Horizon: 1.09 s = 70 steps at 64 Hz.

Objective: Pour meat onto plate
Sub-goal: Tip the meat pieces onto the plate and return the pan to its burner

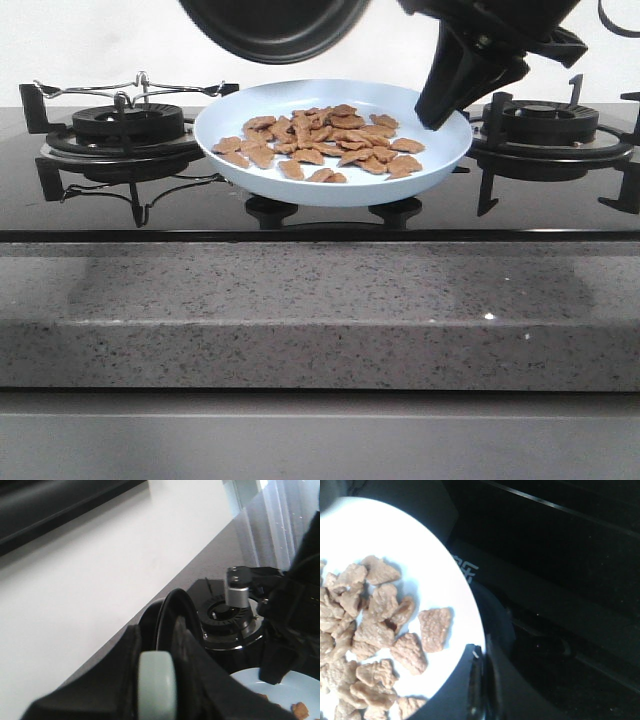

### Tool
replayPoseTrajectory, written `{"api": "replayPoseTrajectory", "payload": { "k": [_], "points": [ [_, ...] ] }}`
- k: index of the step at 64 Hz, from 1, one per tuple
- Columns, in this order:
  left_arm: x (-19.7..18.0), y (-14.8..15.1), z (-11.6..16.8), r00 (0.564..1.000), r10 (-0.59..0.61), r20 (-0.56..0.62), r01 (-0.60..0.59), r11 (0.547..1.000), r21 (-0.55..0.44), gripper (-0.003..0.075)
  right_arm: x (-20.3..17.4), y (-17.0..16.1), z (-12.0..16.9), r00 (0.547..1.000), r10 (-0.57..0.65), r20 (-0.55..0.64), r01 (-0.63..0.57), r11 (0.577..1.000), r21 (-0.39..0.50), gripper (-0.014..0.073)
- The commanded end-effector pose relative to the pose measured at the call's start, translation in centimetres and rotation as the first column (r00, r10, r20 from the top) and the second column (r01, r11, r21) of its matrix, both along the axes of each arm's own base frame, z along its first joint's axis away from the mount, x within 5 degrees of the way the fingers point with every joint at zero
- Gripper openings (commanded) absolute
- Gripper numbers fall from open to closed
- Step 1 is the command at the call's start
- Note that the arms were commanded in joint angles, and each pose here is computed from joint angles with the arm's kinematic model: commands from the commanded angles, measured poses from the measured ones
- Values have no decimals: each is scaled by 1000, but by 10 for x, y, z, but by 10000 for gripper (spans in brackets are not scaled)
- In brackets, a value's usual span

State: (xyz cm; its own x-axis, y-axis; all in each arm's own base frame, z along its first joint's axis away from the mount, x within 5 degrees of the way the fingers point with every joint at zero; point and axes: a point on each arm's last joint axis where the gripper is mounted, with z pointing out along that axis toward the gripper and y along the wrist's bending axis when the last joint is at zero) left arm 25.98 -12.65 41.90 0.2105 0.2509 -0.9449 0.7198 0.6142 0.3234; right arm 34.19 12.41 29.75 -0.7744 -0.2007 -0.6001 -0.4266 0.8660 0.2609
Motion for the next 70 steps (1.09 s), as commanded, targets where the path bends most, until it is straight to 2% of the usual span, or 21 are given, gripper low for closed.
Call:
{"api": "replayPoseTrajectory", "payload": {
  "k": [1,10,14,26,31,39,52,58,70],
  "points": [
    [-1,21,24,995,79,-66,-91,976,-195,-20,-1,-1,22,996,-11,93,9,1000,27,-59],
    [17,56,21,961,145,-234,-223,908,-355,-20,-1,-1,22,996,-11,93,9,1000,27,-59],
    [26,74,17,936,165,-311,-293,855,-427,-20,-1,-1,22,996,-11,93,9,1000,27,-59],
    [53,119,0,848,88,-523,-446,651,-614,-20,-1,-1,22,996,-11,93,9,1000,27,-59],
    [66,133,-12,811,8,-586,-489,558,-670,-20,-1,-1,22,996,-11,93,9,1000,27,-59],
    [85,149,-35,734,-65,-676,-577,464,-672,-20,-1,-1,22,996,-11,93,9,1000,27,-59],
    [111,159,-72,635,-133,-761,-672,391,-629,-20,-1,-1,22,996,-11,93,9,1000,27,-59],
    [118,158,-85,613,-166,-772,-673,403,-621,-20,-1,-1,22,996,-11,93,9,1000,27,-59],
    [129,162,-106,570,-165,-805,-713,388,-584,-9,-1,-1,22,996,-11,93,9,1000,27,-59]
  ]
}}
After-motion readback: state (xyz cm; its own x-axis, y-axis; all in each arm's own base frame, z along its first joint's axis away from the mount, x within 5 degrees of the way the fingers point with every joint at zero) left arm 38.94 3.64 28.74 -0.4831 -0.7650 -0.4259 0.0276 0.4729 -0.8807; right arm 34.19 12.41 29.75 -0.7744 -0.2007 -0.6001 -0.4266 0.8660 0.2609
